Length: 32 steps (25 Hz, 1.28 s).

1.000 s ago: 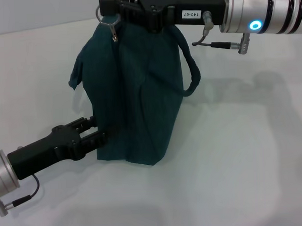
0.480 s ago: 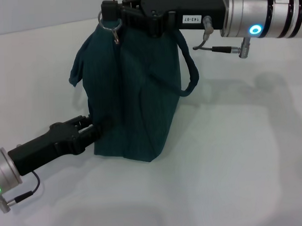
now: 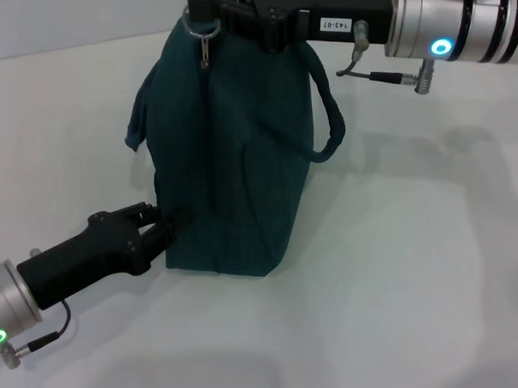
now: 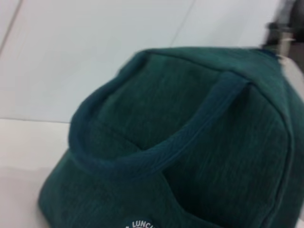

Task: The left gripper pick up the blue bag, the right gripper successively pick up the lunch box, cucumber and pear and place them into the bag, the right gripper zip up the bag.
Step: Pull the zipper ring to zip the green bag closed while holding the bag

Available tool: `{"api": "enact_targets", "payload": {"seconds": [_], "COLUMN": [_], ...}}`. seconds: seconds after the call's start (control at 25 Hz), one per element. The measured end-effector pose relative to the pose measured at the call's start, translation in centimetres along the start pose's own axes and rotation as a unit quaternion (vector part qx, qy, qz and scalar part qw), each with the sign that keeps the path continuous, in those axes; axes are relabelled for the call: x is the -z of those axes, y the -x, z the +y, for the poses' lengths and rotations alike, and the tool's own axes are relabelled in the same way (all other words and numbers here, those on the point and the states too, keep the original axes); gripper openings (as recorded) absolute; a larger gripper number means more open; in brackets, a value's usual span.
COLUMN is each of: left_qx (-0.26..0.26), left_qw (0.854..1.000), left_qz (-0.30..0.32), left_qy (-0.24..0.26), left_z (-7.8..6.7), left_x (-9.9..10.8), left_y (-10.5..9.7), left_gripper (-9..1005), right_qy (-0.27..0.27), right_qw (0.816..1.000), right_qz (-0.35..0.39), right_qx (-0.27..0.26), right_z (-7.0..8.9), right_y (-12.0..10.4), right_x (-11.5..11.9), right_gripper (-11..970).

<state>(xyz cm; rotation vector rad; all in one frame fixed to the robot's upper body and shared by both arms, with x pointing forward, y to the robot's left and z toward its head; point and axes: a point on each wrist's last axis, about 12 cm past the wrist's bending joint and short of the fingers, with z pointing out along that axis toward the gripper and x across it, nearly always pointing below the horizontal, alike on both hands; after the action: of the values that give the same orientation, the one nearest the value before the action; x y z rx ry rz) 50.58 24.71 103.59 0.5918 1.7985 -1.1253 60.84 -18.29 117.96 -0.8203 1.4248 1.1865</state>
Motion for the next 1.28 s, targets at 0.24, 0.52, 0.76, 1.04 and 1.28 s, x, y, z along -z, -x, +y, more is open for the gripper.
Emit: {"api": "enact_targets", "payload": {"seconds": [0.24,0.52,0.76,1.04,1.28], "left_qx": [-0.02,-0.027,-0.034,-0.042,-0.037], "left_qw": [1.0,1.0,0.999,0.999,0.999], "left_qz": [0.001,0.003,0.003,0.002,0.001], "left_qy": [0.0,0.0,0.002,0.006,0.008], "left_z": [-0.2,-0.2,-0.2,-0.3,-0.2], "left_x": [0.1,0.2,0.3,0.4,0.1], "left_y": [-0.5,-0.7,-0.8,-1.1,-1.1], "left_gripper": [236,194,147,93,73], "right_qy": [-0.03,-0.048,-0.055,-0.056,-0.054], "right_qw": [0.999,0.998,0.997,0.997,0.997], "right_qz": [0.006,0.007,0.006,0.005,0.004], "right_qx": [0.017,0.039,0.05,0.052,0.052], "right_z": [-0.7,-1.2,-1.4,-1.4,-1.4], "right_y": [-0.4,-0.4,-0.1,0.0,0.1], "right_x": [0.3,0.3,0.1,0.1,0.1], "right_gripper": [12,12,13,13,13]}}
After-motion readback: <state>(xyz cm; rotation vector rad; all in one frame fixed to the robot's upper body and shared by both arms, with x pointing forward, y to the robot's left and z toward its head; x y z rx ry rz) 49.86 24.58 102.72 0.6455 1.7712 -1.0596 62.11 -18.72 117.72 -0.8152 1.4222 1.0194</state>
